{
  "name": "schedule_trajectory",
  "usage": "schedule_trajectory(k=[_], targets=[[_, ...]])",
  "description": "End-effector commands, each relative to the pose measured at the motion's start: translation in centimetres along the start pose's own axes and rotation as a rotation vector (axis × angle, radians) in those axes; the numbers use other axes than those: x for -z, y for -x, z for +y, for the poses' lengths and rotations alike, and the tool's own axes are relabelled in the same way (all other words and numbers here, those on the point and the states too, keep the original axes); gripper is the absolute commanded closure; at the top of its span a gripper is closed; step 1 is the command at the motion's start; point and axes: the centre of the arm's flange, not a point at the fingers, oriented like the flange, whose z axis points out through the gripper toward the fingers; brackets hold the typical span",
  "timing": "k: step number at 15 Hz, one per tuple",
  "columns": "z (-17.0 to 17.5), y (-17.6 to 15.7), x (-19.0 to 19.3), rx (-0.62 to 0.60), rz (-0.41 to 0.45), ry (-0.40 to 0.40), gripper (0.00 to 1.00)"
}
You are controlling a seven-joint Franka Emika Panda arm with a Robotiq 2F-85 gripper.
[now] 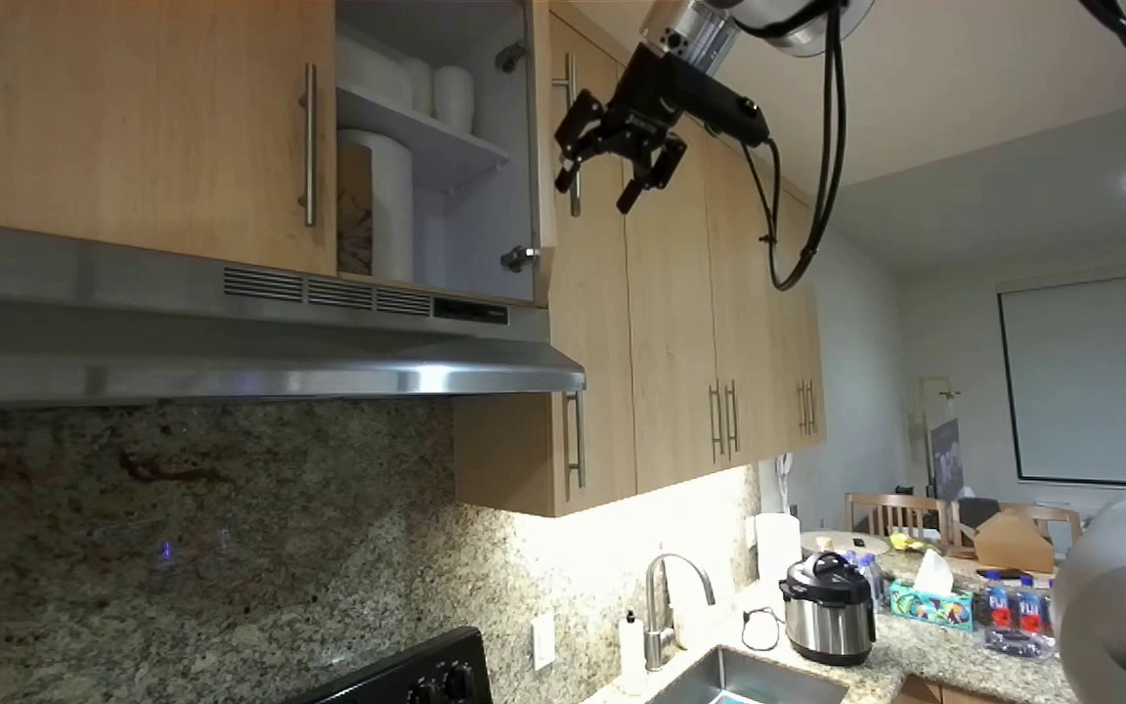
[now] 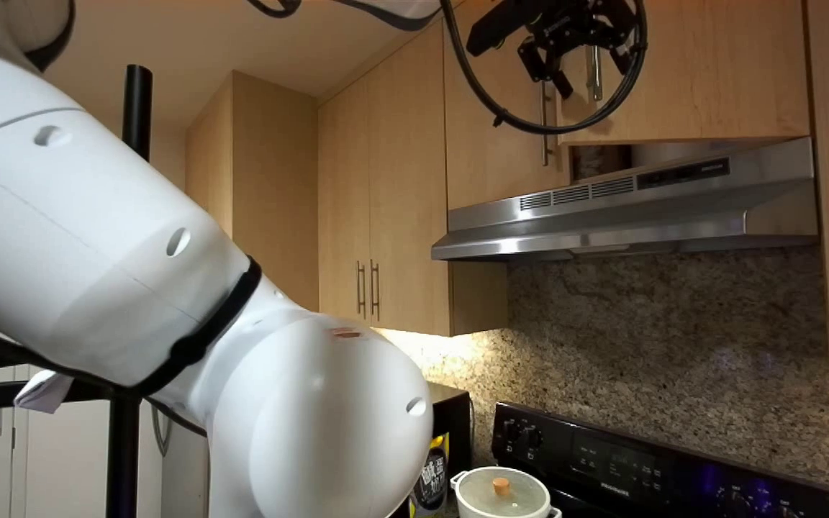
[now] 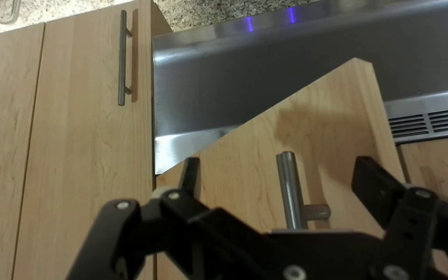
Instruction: Close the cupboard completely
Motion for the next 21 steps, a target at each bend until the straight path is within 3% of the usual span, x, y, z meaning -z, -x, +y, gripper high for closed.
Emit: schedule_trajectory(k=[1,9,21], targets=[[-1.4,-2.8,-1.8,0.056,0.002,0.009,0.00],[-5.0,-5.8,-4.4,0.150,-0.019,-0.065,0.00],[-8.8,-6.9,-7.3,0.279,-0.017,-0.175,0.00]])
